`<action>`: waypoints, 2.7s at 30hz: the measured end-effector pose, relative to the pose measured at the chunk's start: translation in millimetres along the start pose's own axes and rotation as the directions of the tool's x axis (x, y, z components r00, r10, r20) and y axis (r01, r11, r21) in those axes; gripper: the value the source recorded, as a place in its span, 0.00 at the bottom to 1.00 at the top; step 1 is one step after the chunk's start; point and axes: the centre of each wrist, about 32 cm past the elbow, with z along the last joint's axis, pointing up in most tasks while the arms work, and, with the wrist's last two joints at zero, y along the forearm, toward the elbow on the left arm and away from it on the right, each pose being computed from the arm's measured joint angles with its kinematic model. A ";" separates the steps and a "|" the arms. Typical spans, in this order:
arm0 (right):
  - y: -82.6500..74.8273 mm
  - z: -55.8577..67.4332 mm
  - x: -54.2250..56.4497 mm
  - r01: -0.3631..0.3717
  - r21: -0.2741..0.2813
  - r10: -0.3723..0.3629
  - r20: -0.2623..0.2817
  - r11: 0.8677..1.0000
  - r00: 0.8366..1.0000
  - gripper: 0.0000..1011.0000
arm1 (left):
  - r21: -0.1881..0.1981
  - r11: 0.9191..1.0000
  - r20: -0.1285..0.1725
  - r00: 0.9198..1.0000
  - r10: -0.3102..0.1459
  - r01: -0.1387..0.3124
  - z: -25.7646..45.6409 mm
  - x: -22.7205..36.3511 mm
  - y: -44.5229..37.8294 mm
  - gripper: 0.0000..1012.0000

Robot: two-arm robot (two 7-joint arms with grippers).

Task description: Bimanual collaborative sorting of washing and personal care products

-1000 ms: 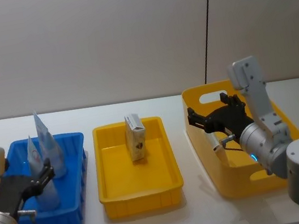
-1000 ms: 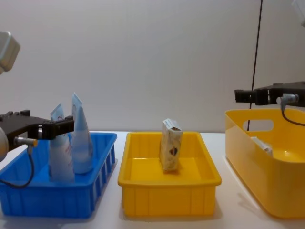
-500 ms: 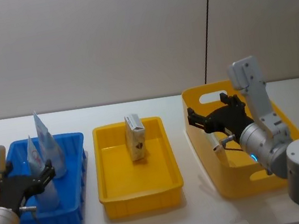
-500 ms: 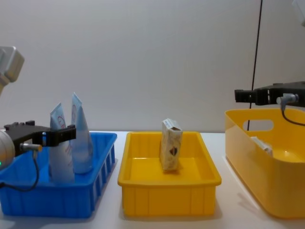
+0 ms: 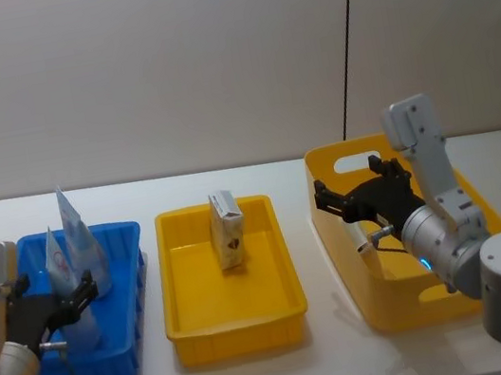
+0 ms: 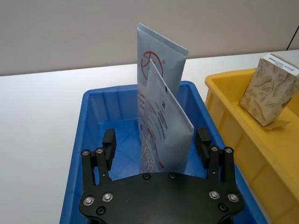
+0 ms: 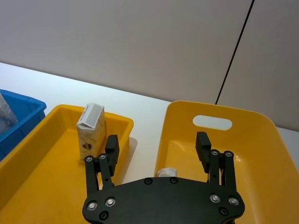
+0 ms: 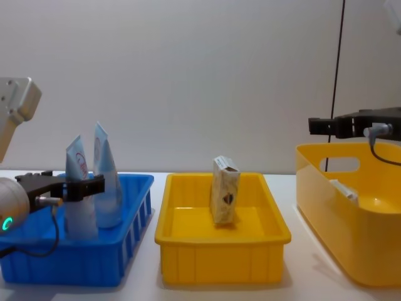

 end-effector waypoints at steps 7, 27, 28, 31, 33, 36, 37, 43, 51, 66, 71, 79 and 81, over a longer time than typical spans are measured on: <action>0.0 0.0 0.0 0.000 0.000 0.000 0.000 1.000 1.000 0.99 | 0.014 1.000 -0.002 1.000 -0.001 0.001 -1.6 0.9 -7.9 0.96; 0.0 0.0 0.0 0.000 0.000 0.000 0.000 1.000 1.000 0.99 | 0.010 0.999 0.011 0.999 -0.035 0.035 -1.9 5.9 -22.2 0.38; 0.0 0.0 0.0 0.000 0.000 0.000 0.000 1.000 1.000 0.99 | 0.009 0.999 0.012 0.999 -0.038 0.038 -2.0 6.1 -22.2 0.36; 0.0 0.0 0.0 0.000 0.000 0.000 0.000 1.000 1.000 0.99 | 0.006 0.999 0.016 0.999 -0.047 0.047 -1.7 7.3 -22.2 0.33; 0.0 0.0 0.0 0.000 0.000 0.000 0.000 1.000 1.000 0.99 | 0.001 0.999 0.020 0.998 -0.052 0.052 0.0 8.4 -21.7 0.30; 0.0 0.0 0.0 0.000 0.000 0.000 0.000 1.000 1.000 0.99 | -0.006 0.998 0.025 0.998 -0.057 0.057 1.9 9.2 -20.5 0.29; 0.0 0.0 0.0 0.000 0.000 0.000 0.000 1.000 1.000 0.99 | -0.012 0.998 0.028 0.998 -0.059 0.059 3.6 9.8 -19.2 0.28; 0.0 0.0 0.0 0.000 0.000 0.000 0.000 1.000 1.000 0.99 | -0.039 0.997 0.041 0.997 -0.062 0.063 11.4 11.3 -13.1 0.24; 0.0 0.0 0.0 0.000 0.000 0.000 0.000 1.000 1.000 0.99 | -0.093 0.993 0.060 0.996 -0.063 0.068 29.0 12.1 3.6 0.22; 0.0 0.0 0.0 0.000 0.000 0.000 0.000 1.000 1.000 0.99 | -0.187 0.974 0.085 0.990 -0.116 0.130 63.5 3.7 26.7 0.22; 0.0 0.0 0.0 0.000 0.000 0.000 0.000 1.000 1.000 0.99 | -0.207 0.961 0.095 0.981 -0.166 0.183 72.8 -3.2 27.9 0.22; 0.0 0.0 0.0 0.000 0.000 0.000 0.000 1.000 1.000 0.99 | -0.238 0.928 0.115 0.957 -0.267 0.288 88.7 -19.9 22.3 0.22; 0.0 0.0 0.0 0.000 0.000 0.000 0.000 1.000 1.000 0.99 | -0.244 0.919 0.120 0.950 -0.288 0.309 92.1 -24.3 20.3 0.22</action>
